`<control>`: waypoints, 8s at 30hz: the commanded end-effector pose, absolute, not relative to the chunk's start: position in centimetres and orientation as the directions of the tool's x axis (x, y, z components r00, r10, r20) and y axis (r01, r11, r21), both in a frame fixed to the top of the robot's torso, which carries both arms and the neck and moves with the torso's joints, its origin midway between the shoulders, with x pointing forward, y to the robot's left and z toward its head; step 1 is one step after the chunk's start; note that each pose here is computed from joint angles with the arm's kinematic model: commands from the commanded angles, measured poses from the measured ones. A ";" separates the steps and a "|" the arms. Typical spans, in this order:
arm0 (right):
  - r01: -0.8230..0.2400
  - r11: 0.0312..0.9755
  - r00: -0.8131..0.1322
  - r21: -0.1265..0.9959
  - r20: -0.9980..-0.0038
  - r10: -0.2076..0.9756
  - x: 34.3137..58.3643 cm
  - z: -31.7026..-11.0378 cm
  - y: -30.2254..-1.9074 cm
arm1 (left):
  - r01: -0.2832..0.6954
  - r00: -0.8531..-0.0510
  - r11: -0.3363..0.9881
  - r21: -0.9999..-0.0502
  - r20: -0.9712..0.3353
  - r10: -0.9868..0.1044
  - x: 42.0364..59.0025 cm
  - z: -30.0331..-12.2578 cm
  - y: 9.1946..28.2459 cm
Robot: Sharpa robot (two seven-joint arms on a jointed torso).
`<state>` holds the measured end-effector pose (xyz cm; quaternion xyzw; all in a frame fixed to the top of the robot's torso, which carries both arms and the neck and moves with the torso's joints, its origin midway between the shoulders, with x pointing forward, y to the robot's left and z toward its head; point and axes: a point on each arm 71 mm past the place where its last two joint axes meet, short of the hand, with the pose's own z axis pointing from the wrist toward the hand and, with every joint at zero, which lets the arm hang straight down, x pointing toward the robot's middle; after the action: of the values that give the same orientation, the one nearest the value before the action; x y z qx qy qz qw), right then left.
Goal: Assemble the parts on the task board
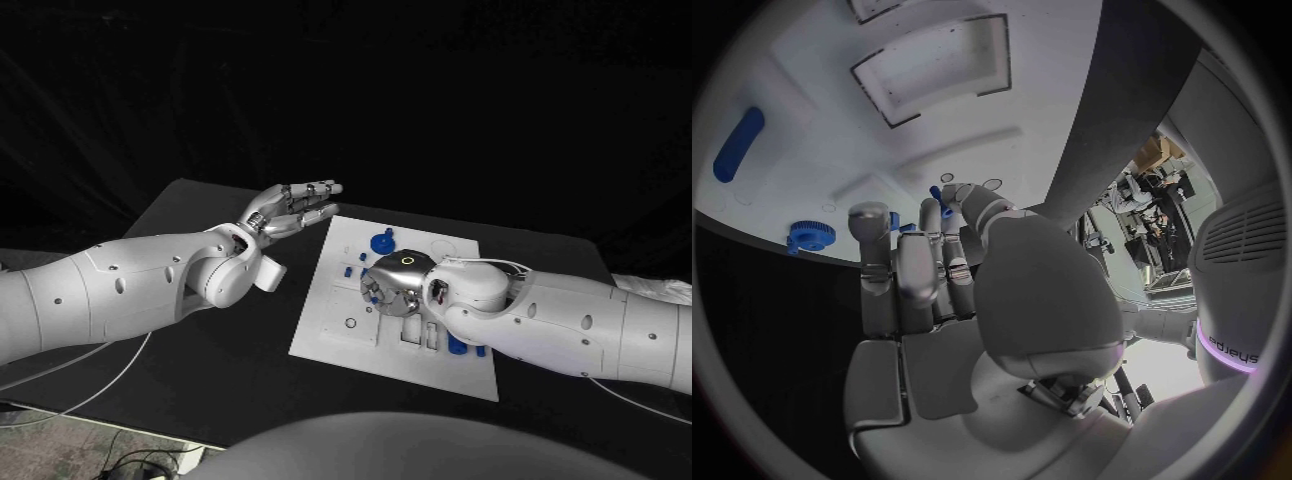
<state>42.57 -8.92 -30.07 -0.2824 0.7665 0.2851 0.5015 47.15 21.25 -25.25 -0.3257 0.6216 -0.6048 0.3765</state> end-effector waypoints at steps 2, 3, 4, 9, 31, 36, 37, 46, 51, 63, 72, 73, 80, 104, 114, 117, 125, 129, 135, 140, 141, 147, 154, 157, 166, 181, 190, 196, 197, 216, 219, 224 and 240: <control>-0.720 0.674 -0.337 0.166 -0.932 -0.131 42.5 -30.1 -8.8 | 0.058 -0.527 0.051 -0.997 -0.074 -0.846 47.0 -25.2 20.9; -0.718 0.675 -0.339 0.171 -0.932 -0.126 42.5 -30.1 -8.9 | 0.057 -0.528 0.051 -0.997 -0.074 -0.846 47.0 -25.2 20.9; -0.716 0.675 -0.342 0.176 -0.932 -0.119 42.5 -30.1 -8.9 | 0.057 -0.528 0.052 -0.997 -0.075 -0.846 47.0 -25.2 20.9; -0.710 0.676 -0.347 0.199 -0.934 -0.089 42.5 -30.1 -8.9 | 0.056 -0.531 0.056 -0.997 -0.077 -0.844 47.0 -25.3 20.8; -0.685 0.684 -0.388 0.251 -0.920 -0.051 42.1 -30.2 -9.2 | 0.024 -0.531 0.063 -0.998 -0.066 -0.845 46.4 -26.8 21.1; -0.680 0.686 -0.398 0.257 -0.916 -0.052 42.0 -30.5 -9.2 | 0.022 -0.532 0.063 -0.998 -0.065 -0.844 46.4 -26.8 21.1; -0.680 0.687 -0.400 0.258 -0.915 -0.053 42.0 -30.5 -9.2 | 0.022 -0.532 0.063 -0.998 -0.065 -0.844 46.4 -26.8 21.1; -0.673 0.692 -0.410 0.261 -0.911 -0.055 42.0 -30.8 -9.2 | 0.021 -0.533 0.062 -0.998 -0.064 -0.844 46.4 -26.9 21.0; -0.675 0.692 -0.407 0.256 -0.912 -0.059 42.0 -30.9 -9.2 | 0.020 -0.535 0.062 -0.998 -0.063 -0.843 46.4 -26.9 21.0; -0.673 0.692 -0.411 0.260 -0.910 -0.057 41.9 -31.1 -9.3 | 0.017 -0.533 0.064 -0.998 -0.063 -0.844 46.4 -27.1 21.1; -0.675 0.688 -0.405 0.267 -0.913 -0.044 41.7 -31.2 -9.2 | 0.015 -0.533 0.064 -0.998 -0.062 -0.844 46.4 -27.1 21.1; -0.675 0.688 -0.405 0.267 -0.913 -0.044 41.7 -31.2 -9.2 | 0.015 -0.533 0.064 -0.998 -0.062 -0.844 46.4 -27.1 21.1; -0.672 0.690 -0.401 0.269 -0.916 -0.032 41.7 -31.3 -9.3 | 0.014 -0.535 0.064 -0.998 -0.061 -0.843 46.4 -27.1 21.1; -0.661 0.699 -0.411 0.272 -0.911 -0.034 41.9 -31.7 -9.3 | 0.007 -0.543 0.063 -0.998 -0.057 -0.838 46.4 -27.2 20.9; -0.651 0.707 -0.427 0.274 -0.903 -0.042 41.9 -32.0 -9.5 | 0.002 -0.546 0.064 -0.998 -0.055 -0.836 46.5 -27.2 20.8; -0.651 0.707 -0.427 0.276 -0.903 -0.040 41.8 -32.1 -9.5 | 0.001 -0.546 0.065 -0.998 -0.055 -0.836 46.5 -27.3 20.8; -0.642 0.716 -0.435 0.273 -0.899 -0.047 41.7 -32.4 -9.6 | 0.000 -0.548 0.064 -0.998 -0.054 -0.835 46.4 -27.3 20.7; -0.638 0.721 -0.440 0.271 -0.896 -0.053 41.6 -32.6 -9.7 | -0.001 -0.548 0.064 -0.998 -0.053 -0.835 46.4 -27.3 20.7; -0.635 0.724 -0.440 0.269 -0.896 -0.053 41.6 -32.8 -9.7 | -0.001 -0.548 0.065 -0.998 -0.054 -0.835 46.4 -27.3 20.7; -0.631 0.728 -0.442 0.268 -0.895 -0.054 41.6 -32.8 -9.7 | -0.002 -0.549 0.065 -0.998 -0.053 -0.834 46.4 -27.3 20.7; -0.630 0.729 -0.443 0.267 -0.895 -0.055 41.6 -32.8 -9.8 | -0.002 -0.549 0.065 -0.998 -0.053 -0.834 46.4 -27.3 20.7; -0.627 0.730 -0.420 0.270 -0.907 -0.025 41.6 -32.6 -10.2 | -0.003 -0.550 0.065 -0.998 -0.052 -0.834 46.4 -27.3 20.6; -0.642 0.711 -0.343 0.286 -0.937 0.067 41.6 -31.0 -11.3 | -0.003 -0.550 0.064 -0.998 -0.052 -0.834 46.4 -27.4 20.6; -0.663 0.692 -0.290 0.286 -0.950 0.114 41.7 -29.5 -11.8 | -0.003 -0.549 0.064 -0.998 -0.052 -0.834 46.4 -27.4 20.6; -0.697 0.681 -0.168 0.224 -0.975 0.148 42.3 -23.8 -14.8 | -0.002 -0.550 0.063 -0.998 -0.051 -0.834 46.4 -27.4 20.5; -0.601 0.774 -0.141 0.199 -0.980 0.143 44.4 -22.2 -22.3 | 0.012 -0.554 0.045 -0.999 -0.044 -0.831 46.2 -27.3 20.3; -0.530 0.825 -0.221 0.193 -0.972 0.085 44.8 -25.4 -24.2 | 0.005 -0.560 0.044 -0.999 -0.039 -0.828 46.1 -27.3 20.1; -0.514 0.835 -0.279 0.195 -0.959 0.052 44.8 -27.6 -24.1 | 0.003 -0.560 0.044 -0.999 -0.038 -0.827 46.1 -27.3 20.2; -0.514 0.835 -0.286 0.197 -0.957 0.051 44.7 -27.9 -24.0 | 0.003 -0.560 0.044 -0.999 -0.038 -0.827 46.1 -27.4 20.2; -0.504 0.834 -0.380 0.224 -0.925 0.019 44.8 -31.2 -22.3 | -0.002 -0.564 0.045 -0.999 -0.036 -0.825 46.1 -27.4 20.1; -0.504 0.834 -0.386 0.225 -0.922 0.016 44.8 -31.6 -22.2 | -0.003 -0.565 0.044 -0.999 -0.035 -0.824 46.1 -27.4 20.1; -0.502 0.834 -0.394 0.228 -0.919 0.015 45.0 -32.1 -21.9 | 0.000 -0.567 0.041 -0.999 -0.034 -0.823 46.1 -27.4 20.0; -0.501 0.834 -0.393 0.232 -0.919 0.019 45.1 -32.6 -21.7 | -0.001 -0.566 0.044 -0.999 -0.036 -0.823 46.1 -27.5 20.1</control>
<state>45.14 -21.79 -32.48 -0.1478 0.7966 0.2433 0.5332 46.14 20.35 -27.61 -0.3275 0.6420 -0.6031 0.3419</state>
